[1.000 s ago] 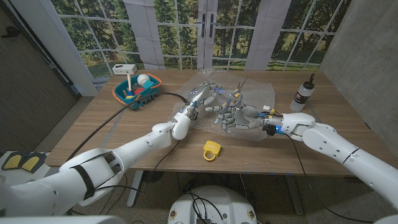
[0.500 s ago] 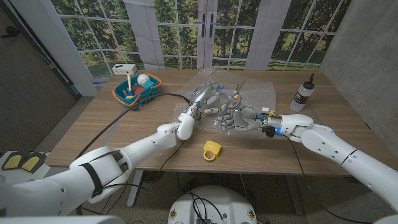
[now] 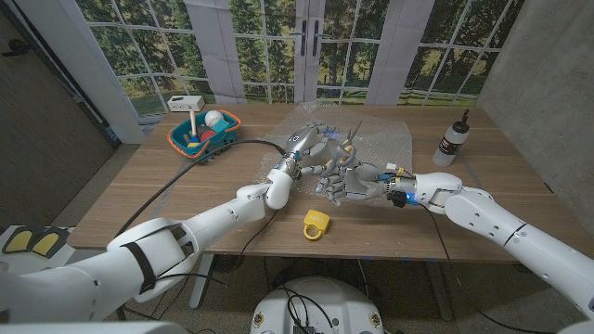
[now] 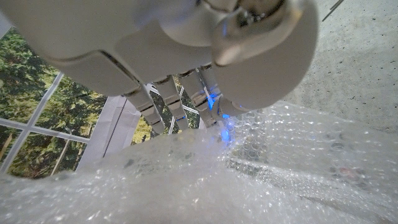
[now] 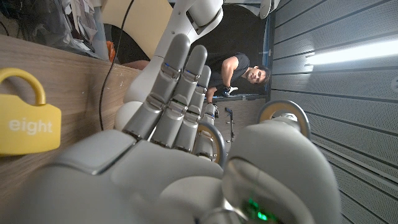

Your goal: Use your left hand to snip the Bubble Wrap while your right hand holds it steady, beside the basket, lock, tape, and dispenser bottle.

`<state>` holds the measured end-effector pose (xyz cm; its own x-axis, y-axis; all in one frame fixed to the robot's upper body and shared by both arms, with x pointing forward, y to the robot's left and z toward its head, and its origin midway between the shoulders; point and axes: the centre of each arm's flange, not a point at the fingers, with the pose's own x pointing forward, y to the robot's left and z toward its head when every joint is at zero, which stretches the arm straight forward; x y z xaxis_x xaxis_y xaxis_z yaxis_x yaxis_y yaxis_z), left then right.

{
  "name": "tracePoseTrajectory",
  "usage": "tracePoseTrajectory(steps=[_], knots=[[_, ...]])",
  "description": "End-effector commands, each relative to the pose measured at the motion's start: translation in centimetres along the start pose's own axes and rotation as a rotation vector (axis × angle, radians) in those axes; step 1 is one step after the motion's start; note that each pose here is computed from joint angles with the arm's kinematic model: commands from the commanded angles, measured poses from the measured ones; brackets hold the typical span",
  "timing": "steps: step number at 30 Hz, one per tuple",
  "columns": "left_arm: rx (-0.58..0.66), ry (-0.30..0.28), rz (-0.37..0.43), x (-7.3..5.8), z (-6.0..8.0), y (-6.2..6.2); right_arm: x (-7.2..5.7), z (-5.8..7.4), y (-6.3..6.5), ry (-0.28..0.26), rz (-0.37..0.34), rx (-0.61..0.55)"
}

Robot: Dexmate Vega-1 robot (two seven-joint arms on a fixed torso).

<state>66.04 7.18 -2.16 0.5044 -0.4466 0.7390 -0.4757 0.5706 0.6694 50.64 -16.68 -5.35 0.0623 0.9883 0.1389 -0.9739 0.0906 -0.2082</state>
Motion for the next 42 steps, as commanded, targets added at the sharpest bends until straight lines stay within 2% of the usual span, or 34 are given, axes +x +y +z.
tracePoseTrajectory(steps=[1,15,22,27,37,42], knots=[[-0.013,0.012,0.017,0.4,0.0,0.5,0.8,-1.0,-0.1,0.047,0.006,0.013],[-0.020,-0.017,0.022,0.8,0.5,0.9,0.6,-3.0,-1.1,0.092,-0.024,0.071],[-0.023,-0.031,0.013,0.6,0.8,0.9,-0.1,-3.0,-1.8,0.127,-0.049,0.065],[-0.026,-0.037,0.009,0.4,1.0,0.9,-0.5,-3.0,-2.1,0.133,-0.061,0.063],[-0.035,-0.049,0.006,0.4,1.4,1.0,-0.6,-3.2,-2.4,0.134,-0.064,0.078],[-0.045,-0.053,0.008,0.4,1.7,0.8,-0.3,-3.2,-2.1,0.135,-0.049,0.075]])
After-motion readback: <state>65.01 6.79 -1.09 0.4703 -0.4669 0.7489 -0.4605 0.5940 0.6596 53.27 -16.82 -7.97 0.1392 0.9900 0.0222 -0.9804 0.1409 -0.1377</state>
